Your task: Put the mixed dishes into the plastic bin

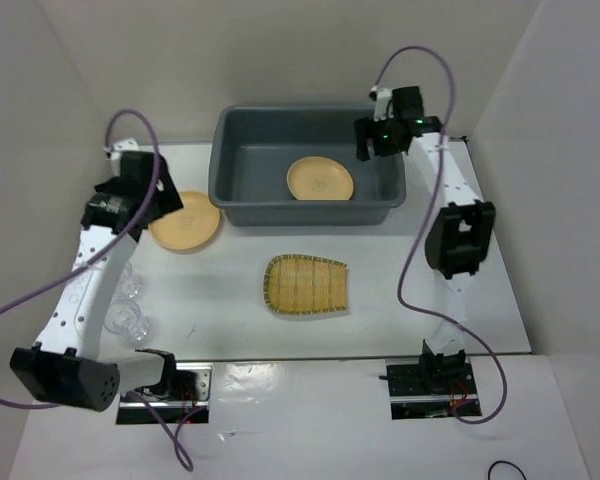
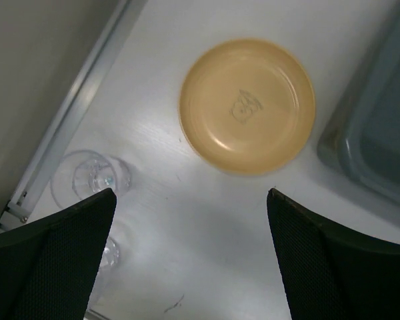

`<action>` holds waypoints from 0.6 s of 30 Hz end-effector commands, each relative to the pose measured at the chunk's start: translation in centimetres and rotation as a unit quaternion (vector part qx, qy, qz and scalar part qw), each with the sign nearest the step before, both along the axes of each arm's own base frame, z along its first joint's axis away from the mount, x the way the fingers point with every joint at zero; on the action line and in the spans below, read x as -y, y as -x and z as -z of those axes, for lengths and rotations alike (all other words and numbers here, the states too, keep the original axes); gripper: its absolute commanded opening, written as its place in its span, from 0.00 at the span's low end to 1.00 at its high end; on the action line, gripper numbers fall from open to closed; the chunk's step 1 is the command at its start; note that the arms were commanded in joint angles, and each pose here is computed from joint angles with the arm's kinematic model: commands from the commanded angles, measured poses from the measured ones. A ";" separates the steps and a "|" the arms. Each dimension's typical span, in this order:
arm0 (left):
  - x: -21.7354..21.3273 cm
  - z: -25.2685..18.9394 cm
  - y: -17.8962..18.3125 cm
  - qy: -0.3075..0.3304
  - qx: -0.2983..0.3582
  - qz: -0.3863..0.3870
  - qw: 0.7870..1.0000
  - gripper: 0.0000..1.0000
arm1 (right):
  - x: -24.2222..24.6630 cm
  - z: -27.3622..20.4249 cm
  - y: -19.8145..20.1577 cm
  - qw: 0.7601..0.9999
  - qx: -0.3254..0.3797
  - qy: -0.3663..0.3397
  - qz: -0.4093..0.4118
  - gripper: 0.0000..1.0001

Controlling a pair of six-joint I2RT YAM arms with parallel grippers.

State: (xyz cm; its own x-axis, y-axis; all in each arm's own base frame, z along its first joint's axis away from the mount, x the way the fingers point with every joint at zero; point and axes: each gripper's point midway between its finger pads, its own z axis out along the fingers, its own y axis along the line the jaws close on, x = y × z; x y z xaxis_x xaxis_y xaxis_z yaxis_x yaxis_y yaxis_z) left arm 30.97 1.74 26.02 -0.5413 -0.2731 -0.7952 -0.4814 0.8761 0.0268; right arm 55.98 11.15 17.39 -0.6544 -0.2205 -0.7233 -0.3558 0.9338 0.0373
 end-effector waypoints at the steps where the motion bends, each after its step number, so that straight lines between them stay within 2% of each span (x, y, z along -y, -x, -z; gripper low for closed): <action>1: -4.4 -1.8 -4.7 0.058 0.039 -0.023 0.997 1.00 | 4.7 -11.2 5.3 0.995 0.092 -0.028 0.028 0.93; 2: -4.6 -2.5 -6.2 0.092 0.039 -0.009 0.995 1.00 | 5.6 -11.7 6.0 0.994 0.103 -0.024 0.033 0.95; 3: -5.7 0.9 -7.9 0.112 -0.012 -0.019 0.993 1.00 | 7.7 -9.2 7.4 0.995 0.075 -0.013 0.060 0.98; 4: -6.3 2.3 -8.4 0.137 -0.035 -0.026 0.990 1.00 | 8.9 -8.9 8.4 0.995 0.074 0.003 0.066 0.98; 5: -7.5 3.6 -9.0 0.188 -0.044 -0.031 0.981 1.00 | 9.9 -10.3 9.9 0.993 0.090 0.013 0.075 0.98; 6: -8.3 6.6 -9.9 0.223 -0.077 -0.040 0.971 1.00 | 11.1 -9.9 10.9 0.992 0.085 0.029 0.091 0.98; 7: -9.1 7.4 -10.2 0.247 -0.080 -0.042 0.965 1.00 | 12.6 -7.3 12.5 0.992 0.057 0.043 0.100 0.98; 8: -10.8 8.2 -10.5 0.272 -0.070 -0.059 0.958 1.00 | 13.1 -7.9 14.3 0.991 0.063 0.052 0.104 0.98; 9: -10.6 9.3 -11.0 0.302 -0.068 -0.044 0.950 1.00 | 13.7 -5.3 16.2 0.992 0.033 0.062 0.109 0.98; 11: -11.5 10.6 -11.6 0.312 -0.060 -0.051 0.947 1.00 | 14.7 -6.0 18.5 0.986 0.057 0.091 0.129 0.98; 12: -12.0 12.1 -11.6 0.315 -0.076 -0.055 0.944 1.00 | 15.0 -4.0 19.9 0.985 0.039 0.100 0.136 0.98; 17: -11.7 17.0 -11.6 0.345 -0.126 -0.047 0.929 1.00 | 16.7 -1.3 22.5 0.975 0.013 0.120 0.185 0.98; 18: -11.8 16.8 -12.2 0.343 -0.113 -0.040 0.932 1.00 | 17.2 -0.9 23.1 0.973 0.009 0.124 0.194 0.98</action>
